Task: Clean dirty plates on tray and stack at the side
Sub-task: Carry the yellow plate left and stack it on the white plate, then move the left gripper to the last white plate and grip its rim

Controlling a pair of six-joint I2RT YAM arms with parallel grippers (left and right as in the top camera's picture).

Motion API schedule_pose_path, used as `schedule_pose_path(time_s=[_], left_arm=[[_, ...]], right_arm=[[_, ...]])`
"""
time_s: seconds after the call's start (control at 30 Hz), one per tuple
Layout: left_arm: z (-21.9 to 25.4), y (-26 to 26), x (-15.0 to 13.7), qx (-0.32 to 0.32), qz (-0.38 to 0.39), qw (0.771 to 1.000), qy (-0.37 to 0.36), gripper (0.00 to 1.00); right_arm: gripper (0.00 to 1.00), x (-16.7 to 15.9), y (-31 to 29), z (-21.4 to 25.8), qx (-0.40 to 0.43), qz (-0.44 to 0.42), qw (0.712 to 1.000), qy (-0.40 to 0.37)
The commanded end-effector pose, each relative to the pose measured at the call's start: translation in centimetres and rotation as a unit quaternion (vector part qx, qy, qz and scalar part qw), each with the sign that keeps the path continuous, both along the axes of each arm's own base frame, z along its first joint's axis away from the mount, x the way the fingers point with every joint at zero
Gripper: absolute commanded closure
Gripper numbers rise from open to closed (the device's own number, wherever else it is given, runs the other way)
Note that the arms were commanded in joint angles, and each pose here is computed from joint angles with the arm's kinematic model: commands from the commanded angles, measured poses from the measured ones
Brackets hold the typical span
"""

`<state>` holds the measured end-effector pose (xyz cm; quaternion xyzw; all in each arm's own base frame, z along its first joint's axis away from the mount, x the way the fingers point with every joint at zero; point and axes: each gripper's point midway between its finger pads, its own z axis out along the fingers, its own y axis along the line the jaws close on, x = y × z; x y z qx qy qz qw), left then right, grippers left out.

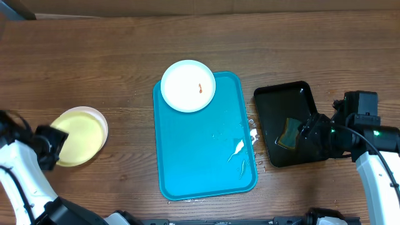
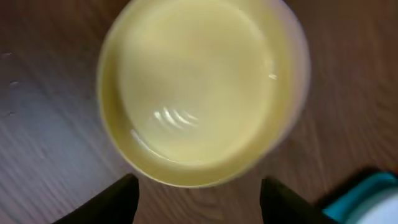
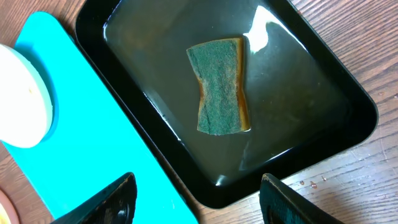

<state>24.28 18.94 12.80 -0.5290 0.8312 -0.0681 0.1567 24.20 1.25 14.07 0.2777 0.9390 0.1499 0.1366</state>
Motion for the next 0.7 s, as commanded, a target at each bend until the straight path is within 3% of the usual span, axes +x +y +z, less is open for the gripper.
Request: schedule_pose_path(time_s=[0.0, 0.2, 0.3, 0.37, 0.5, 0.57, 0.67], left_arm=[[3.8, -4.9, 5.0, 0.008, -0.163, 0.984, -0.067, 0.32], [3.1, -11.4, 7.3, 0.091, -0.295, 0.951, -0.002, 0.31], [3.0, -15.7, 9.3, 0.105, -0.355, 0.929, -0.020, 0.31], [3.0, -18.7, 10.6, 0.108, -0.395, 0.911, -0.042, 0.24], [1.6, -25.0, 13.0, 0.122, -0.492, 0.859, -0.071, 0.20], [-0.7, -27.5, 14.2, 0.138, -0.529, 0.835, -0.063, 0.27], [-3.8, -27.2, 15.5, 0.165, -0.487, 0.857, -0.026, 0.31]], right_arm=[[0.35, 0.4, -0.1, 0.7, -0.004, 0.003, 1.000, -0.014], [0.35, 0.3, -0.1, 0.7, -0.004, 0.004, 1.000, -0.012], [0.35, 0.3, -0.1, 0.6, -0.004, 0.004, 1.000, -0.012], [0.35, 0.3, -0.1, 0.7, -0.004, 0.004, 1.000, -0.012], [0.35, 0.3, -0.1, 0.6, -0.005, 0.005, 1.000, -0.012], [0.35, 0.3, -0.1, 0.6, -0.005, 0.005, 1.000, -0.012], [0.35, 0.3, -0.1, 0.7, -0.004, 0.005, 1.000, -0.012]])
